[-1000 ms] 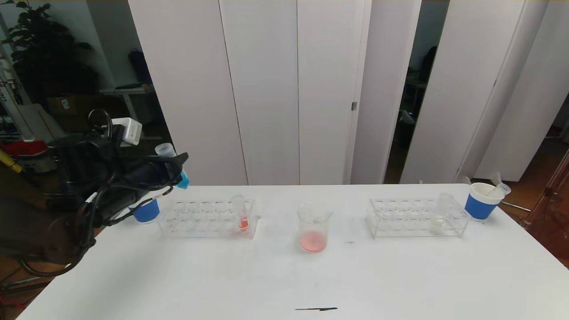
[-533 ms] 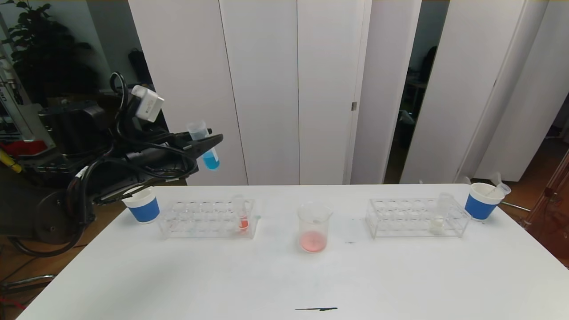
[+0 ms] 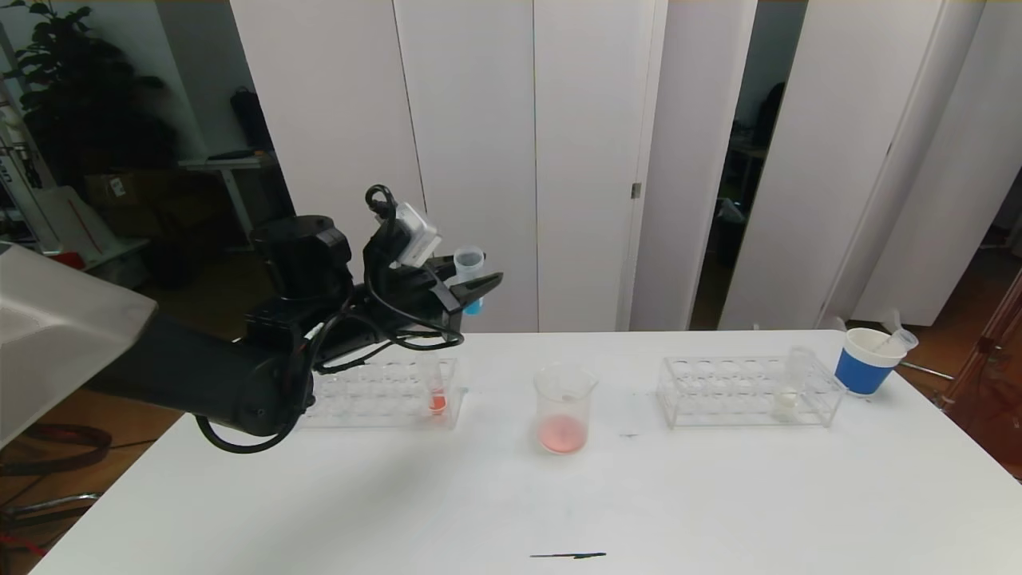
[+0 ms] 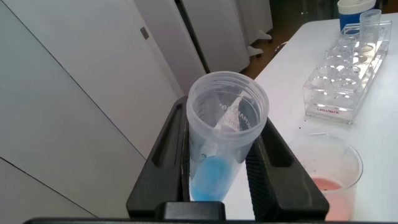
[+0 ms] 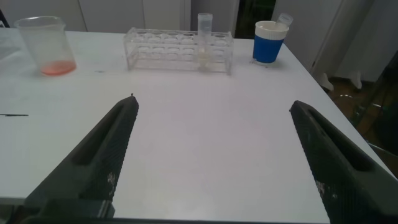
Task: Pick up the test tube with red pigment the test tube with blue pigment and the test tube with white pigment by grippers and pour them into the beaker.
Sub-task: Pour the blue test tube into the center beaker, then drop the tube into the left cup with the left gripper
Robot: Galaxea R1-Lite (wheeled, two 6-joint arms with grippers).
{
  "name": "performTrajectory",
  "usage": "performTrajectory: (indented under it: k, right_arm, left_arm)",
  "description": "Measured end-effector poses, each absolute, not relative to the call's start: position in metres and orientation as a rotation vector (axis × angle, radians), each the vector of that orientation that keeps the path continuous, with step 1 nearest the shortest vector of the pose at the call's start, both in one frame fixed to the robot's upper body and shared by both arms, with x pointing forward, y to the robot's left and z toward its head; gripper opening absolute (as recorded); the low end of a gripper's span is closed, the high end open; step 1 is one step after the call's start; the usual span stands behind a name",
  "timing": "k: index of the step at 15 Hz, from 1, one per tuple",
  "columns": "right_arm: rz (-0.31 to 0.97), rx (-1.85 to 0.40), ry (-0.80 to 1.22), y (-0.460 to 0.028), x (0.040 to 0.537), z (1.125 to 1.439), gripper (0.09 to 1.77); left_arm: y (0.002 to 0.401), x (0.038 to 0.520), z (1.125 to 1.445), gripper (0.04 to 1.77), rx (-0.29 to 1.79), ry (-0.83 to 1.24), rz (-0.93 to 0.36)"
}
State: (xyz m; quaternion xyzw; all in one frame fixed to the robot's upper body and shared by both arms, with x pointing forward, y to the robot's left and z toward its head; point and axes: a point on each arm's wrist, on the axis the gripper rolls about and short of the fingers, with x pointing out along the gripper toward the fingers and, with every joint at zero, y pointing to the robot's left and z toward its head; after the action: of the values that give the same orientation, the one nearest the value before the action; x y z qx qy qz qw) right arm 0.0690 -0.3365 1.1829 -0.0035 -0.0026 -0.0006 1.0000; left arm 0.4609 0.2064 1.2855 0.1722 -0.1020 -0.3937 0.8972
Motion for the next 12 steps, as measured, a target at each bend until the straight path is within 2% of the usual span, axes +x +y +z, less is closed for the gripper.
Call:
performTrajectory:
  k: [4,8,12]
  right_arm:
    - [-0.002,-0.007,-0.005,-0.336,0.069,1.183,1.75]
    - [-0.002,-0.007,-0.006,-0.336,0.069,1.183,1.75]
    - [-0.001,-0.007,-0.005,-0.336,0.069,1.183,1.75]
  left_arm:
    - [0.173,0.471,1.272,0.59,0.459,-0.356,-0.858]
    - [0.148,0.480,1.243,0.59,0.636,-0.450,-0.927]
    - [0.140,0.491,1.230,0.59,0.749,-0.602,-0.945]
